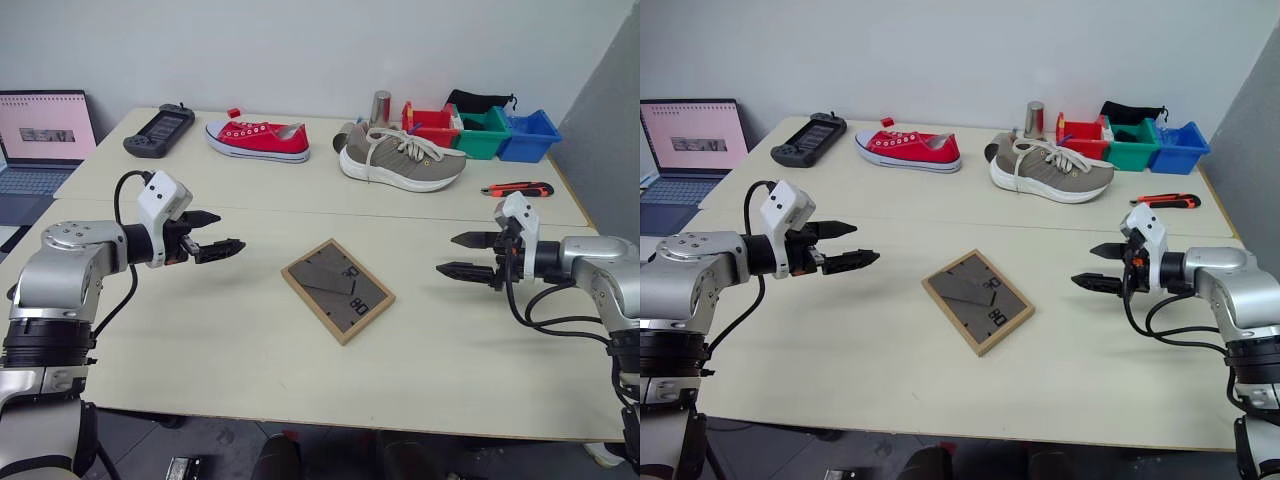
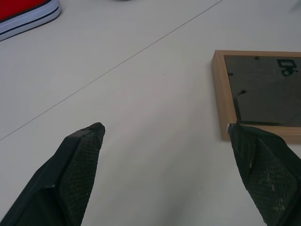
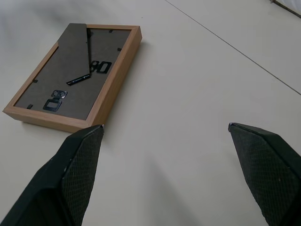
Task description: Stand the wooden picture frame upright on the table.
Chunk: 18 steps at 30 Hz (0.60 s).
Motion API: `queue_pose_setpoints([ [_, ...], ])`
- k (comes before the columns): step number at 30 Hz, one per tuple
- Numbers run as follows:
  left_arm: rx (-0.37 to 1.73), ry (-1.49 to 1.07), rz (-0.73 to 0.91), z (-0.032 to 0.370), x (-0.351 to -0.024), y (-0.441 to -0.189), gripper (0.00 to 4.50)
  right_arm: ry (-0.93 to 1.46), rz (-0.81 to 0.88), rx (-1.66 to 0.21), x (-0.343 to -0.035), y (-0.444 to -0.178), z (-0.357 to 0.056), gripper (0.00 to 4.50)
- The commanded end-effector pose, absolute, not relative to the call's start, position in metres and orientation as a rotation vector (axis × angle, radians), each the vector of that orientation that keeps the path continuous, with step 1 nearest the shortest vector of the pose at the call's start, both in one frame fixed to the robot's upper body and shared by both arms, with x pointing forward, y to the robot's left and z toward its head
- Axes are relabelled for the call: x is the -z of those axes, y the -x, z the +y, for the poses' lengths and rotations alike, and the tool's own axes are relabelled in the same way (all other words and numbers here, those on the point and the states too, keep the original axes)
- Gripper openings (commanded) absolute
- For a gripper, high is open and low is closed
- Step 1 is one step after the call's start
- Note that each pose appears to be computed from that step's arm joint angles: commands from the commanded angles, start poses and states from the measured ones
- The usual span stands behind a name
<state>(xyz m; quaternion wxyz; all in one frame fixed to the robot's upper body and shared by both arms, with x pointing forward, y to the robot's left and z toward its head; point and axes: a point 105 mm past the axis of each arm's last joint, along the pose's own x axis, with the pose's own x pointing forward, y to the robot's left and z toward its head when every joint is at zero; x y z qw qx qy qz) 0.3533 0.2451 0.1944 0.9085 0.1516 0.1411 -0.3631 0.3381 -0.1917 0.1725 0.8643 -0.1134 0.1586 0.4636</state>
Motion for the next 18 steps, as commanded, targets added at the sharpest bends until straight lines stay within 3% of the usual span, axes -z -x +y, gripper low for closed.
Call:
queue_pose_setpoints([
  [1,0.738,-0.344,0.251,0.2461,-0.2098,-0.3545,4.5,0.255,0.267,-0.976,-0.189,-0.3359,-0.1914,4.49],
  [18,0.723,-0.31,0.276,0.2504,-0.2085,-0.3522,4.5,0.265,0.265,-0.998,-0.1899,-0.341,-0.1857,4.49],
])
